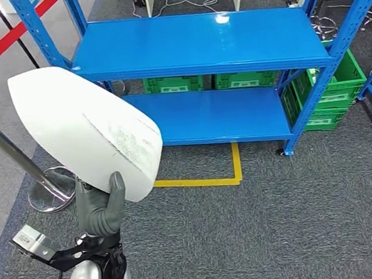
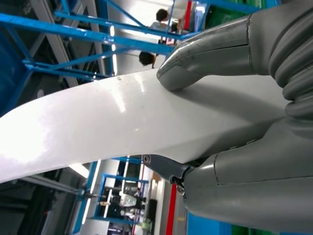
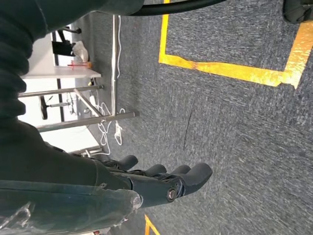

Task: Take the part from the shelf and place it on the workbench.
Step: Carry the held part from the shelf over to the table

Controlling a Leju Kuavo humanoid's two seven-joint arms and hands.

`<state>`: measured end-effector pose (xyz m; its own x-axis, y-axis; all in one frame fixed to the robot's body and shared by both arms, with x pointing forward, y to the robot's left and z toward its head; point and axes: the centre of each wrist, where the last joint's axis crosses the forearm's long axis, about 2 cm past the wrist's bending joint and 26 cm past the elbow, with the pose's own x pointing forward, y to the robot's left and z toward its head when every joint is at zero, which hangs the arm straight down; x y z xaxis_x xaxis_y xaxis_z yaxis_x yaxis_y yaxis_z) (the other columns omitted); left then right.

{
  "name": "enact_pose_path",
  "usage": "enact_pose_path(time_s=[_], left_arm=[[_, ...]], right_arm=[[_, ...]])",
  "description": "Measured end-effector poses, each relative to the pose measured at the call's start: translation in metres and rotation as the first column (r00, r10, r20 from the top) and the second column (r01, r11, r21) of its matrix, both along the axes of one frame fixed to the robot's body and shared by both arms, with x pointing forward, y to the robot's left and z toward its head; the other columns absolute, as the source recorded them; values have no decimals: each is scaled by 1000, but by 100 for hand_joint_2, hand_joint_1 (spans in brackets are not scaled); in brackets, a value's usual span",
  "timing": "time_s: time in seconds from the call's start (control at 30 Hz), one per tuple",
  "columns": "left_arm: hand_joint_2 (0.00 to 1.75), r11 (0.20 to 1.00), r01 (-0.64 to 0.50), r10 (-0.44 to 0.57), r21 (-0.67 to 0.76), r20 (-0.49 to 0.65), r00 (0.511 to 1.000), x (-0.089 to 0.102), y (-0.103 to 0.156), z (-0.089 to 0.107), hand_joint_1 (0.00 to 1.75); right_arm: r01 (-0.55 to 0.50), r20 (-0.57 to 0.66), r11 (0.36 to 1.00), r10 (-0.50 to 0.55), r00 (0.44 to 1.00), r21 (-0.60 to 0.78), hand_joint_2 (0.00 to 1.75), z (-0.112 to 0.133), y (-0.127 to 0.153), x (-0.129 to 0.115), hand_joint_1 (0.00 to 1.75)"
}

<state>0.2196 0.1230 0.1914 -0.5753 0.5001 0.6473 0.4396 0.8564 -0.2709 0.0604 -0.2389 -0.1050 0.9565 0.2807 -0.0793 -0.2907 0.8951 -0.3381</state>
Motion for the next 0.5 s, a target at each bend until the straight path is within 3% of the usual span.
enact_pose_path(time_s=[0.5], left_arm=[[175, 1000, -13, 12, 23, 41, 999, -1, 1, -2, 175]], right_arm=[[-21, 15, 1000, 20, 1000, 21, 175, 0, 0, 1, 0]])
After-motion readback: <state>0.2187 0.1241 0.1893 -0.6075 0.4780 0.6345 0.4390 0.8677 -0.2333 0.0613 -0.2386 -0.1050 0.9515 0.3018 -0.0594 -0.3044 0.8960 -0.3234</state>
